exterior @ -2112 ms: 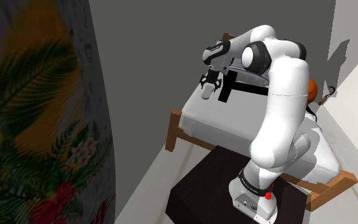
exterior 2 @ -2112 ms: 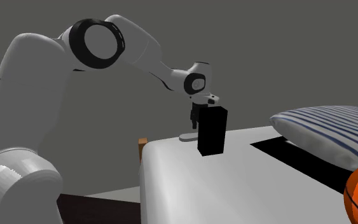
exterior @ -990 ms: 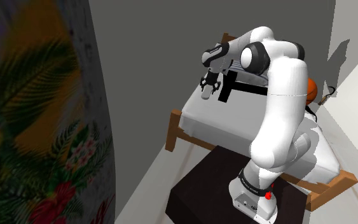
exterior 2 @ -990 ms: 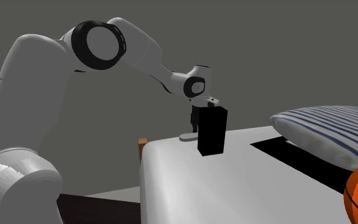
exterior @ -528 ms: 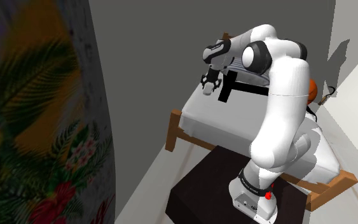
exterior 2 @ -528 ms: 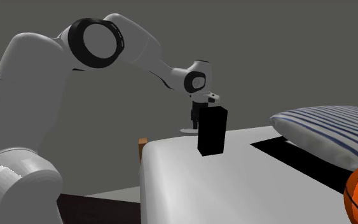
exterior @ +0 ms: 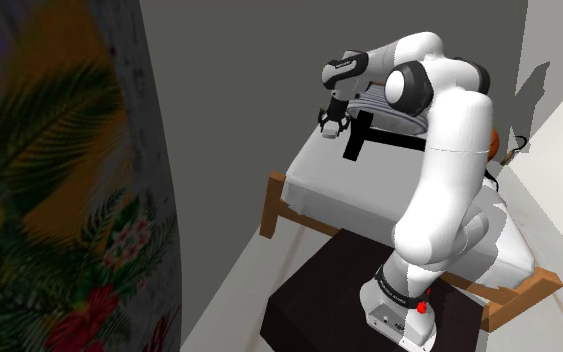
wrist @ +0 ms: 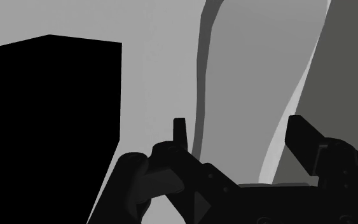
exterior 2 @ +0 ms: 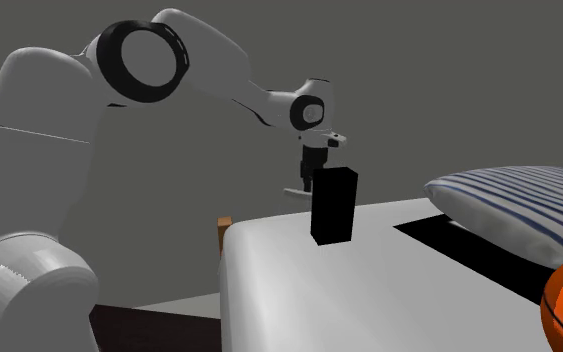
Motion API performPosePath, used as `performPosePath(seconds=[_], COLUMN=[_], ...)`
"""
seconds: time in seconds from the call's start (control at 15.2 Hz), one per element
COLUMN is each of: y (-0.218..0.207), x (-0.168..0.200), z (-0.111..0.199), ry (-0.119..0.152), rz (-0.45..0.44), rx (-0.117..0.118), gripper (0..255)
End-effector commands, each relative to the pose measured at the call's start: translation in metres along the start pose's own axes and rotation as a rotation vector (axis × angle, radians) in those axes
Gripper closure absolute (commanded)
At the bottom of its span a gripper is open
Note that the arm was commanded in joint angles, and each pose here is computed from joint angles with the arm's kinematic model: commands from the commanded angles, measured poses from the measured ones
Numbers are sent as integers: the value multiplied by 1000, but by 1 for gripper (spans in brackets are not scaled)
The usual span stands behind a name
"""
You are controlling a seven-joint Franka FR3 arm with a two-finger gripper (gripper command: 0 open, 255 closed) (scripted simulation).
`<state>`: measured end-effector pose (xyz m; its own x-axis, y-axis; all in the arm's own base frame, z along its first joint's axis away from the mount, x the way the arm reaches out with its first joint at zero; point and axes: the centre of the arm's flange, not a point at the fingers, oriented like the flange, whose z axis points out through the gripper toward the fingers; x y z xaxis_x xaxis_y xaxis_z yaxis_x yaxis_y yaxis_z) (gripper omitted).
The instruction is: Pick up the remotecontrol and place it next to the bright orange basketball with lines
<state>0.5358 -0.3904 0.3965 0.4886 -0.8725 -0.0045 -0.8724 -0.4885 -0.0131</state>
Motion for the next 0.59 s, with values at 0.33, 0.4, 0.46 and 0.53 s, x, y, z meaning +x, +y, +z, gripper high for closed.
performPosePath(seconds=[0.33,0.4,0.46,0.53], y=[0,0,0,0], x=[-1,-1,-1,-1], z=[-39,-44,-49,-55], ry=[0,0,0,0], rz=[0,0,0,0], rx=[0,0,0,0], gripper=[255,255,255,255])
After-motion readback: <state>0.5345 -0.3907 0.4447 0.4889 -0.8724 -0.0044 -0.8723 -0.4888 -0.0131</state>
